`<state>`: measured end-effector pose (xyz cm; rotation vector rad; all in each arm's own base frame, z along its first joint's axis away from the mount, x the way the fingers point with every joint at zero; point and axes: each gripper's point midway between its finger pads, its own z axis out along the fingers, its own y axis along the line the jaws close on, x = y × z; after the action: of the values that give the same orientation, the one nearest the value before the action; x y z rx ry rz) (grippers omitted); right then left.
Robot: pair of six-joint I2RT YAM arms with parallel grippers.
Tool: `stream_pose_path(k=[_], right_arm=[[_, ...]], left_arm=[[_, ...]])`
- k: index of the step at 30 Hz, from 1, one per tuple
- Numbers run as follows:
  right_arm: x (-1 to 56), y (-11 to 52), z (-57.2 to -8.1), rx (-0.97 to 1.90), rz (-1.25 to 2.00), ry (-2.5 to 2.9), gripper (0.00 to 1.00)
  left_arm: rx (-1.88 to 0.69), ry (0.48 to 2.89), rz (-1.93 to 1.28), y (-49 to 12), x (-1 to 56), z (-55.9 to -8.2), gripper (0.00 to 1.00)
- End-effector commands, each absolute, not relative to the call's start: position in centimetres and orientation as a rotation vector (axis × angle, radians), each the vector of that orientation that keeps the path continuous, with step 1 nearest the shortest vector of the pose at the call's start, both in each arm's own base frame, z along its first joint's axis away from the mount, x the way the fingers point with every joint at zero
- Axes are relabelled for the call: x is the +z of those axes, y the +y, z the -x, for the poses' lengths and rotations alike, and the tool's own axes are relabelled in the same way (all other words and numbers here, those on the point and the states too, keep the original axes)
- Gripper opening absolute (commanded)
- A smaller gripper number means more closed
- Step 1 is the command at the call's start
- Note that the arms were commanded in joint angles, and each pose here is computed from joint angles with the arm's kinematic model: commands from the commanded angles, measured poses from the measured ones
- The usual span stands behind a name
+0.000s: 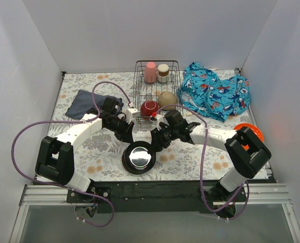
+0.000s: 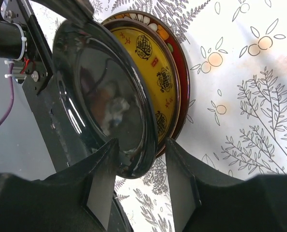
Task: Load the mixed dishes into the dish rack
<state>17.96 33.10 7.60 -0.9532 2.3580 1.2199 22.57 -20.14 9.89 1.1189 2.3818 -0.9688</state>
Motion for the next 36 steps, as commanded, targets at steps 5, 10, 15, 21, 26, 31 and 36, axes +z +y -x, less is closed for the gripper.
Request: stream_pose_path(k=[5,10,15,21,26,31,36], right_arm=[[8.8,34.6,-18.1,1.316,1.008,2.249,0.41],[10.4,35.5,-17.7,1.41,1.058,2.15,0.18],[11.9,35.6,-18.6,1.369,1.083,2.108,0.01],[14.3,34.2,-21.5,1.164,1.054,2.135,0.01],[20.3,33.1,-26.2,0.9,0.97,2.086,0.01],[26.1,32.1,-29.9,0.724,0.889,2.001,0.01],[31.7,28.0,-35.2,0.401,0.553,1.931,0.01]], left_arm=[[-1.012,2.243,-1.127,-21.5,12.8,-23.2,0.0],[-0.999,2.236,-1.113,-21.6,12.4,-23.9,0.0],[-0.915,2.195,-1.082,-21.6,13.2,-25.7,0.03],[-0.661,2.029,-0.791,-20.2,21.6,-32.2,0.3],[-0.359,1.778,-0.537,-15.9,28.2,-37.0,0.36],[-0.291,1.787,-0.35,-12.5,27.0,-39.5,0.0],[-0.274,1.902,-0.273,-11.8,22.8,-41.4,0.0]])
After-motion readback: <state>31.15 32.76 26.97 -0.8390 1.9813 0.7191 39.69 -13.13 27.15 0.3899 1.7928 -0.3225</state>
